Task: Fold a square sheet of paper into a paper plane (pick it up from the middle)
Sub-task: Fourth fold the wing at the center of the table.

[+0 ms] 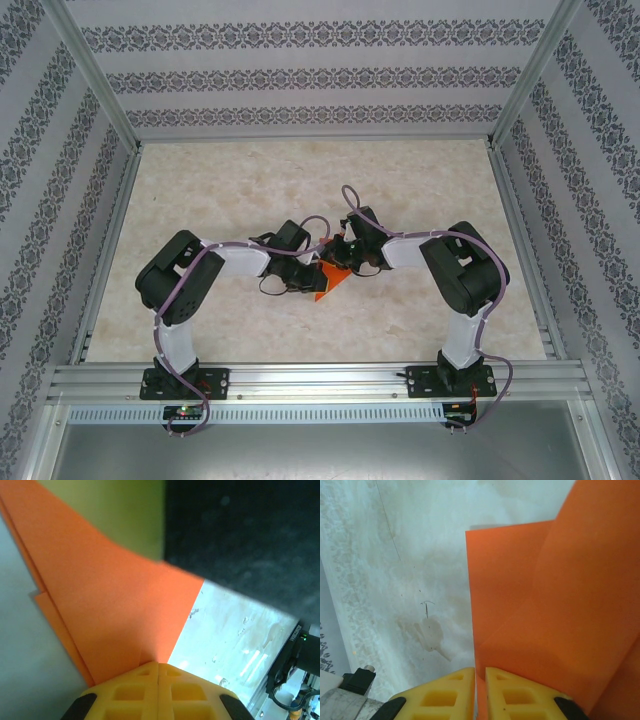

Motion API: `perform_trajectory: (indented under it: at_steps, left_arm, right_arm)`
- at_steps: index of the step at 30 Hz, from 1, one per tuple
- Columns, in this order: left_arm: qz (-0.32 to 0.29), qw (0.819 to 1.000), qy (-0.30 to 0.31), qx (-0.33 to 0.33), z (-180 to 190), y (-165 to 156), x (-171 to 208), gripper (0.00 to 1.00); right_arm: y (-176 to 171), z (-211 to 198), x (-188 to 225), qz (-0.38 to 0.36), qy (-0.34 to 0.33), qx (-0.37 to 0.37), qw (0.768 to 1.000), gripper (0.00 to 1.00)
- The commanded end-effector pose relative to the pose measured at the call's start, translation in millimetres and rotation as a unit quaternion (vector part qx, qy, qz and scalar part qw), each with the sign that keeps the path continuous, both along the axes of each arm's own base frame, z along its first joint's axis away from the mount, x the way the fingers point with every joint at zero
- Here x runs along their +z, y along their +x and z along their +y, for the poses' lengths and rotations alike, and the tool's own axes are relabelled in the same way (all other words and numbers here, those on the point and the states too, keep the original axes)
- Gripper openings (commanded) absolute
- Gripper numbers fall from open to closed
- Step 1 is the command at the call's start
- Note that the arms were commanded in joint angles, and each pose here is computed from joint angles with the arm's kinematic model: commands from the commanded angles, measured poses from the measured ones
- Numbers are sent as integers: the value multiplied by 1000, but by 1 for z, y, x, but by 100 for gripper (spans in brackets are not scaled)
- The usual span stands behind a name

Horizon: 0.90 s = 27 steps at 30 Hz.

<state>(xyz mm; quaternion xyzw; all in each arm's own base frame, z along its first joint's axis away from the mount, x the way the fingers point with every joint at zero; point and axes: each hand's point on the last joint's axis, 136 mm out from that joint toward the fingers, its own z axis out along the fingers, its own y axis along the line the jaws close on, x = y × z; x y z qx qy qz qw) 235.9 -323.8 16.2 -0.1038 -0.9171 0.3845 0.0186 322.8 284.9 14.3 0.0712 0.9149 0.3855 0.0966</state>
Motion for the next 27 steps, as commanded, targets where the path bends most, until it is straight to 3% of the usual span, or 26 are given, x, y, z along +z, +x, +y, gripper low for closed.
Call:
perform_trajectory:
  at_steps: [1,22,27]
  left_arm:
    - [131,988,82,-26,37,-71,-35,6]
    - [158,980,108,-56,62,-114,-35,9]
    - [129,987,88,-47,56,-104,-18,9]
  right_arm:
    - [-21,-39,-58,59,-104,-27,992,14]
    - [-22,-36,-59,58,-104,-24,993,14]
    - [-22,-33,-57,57,-99,-21,993,14]
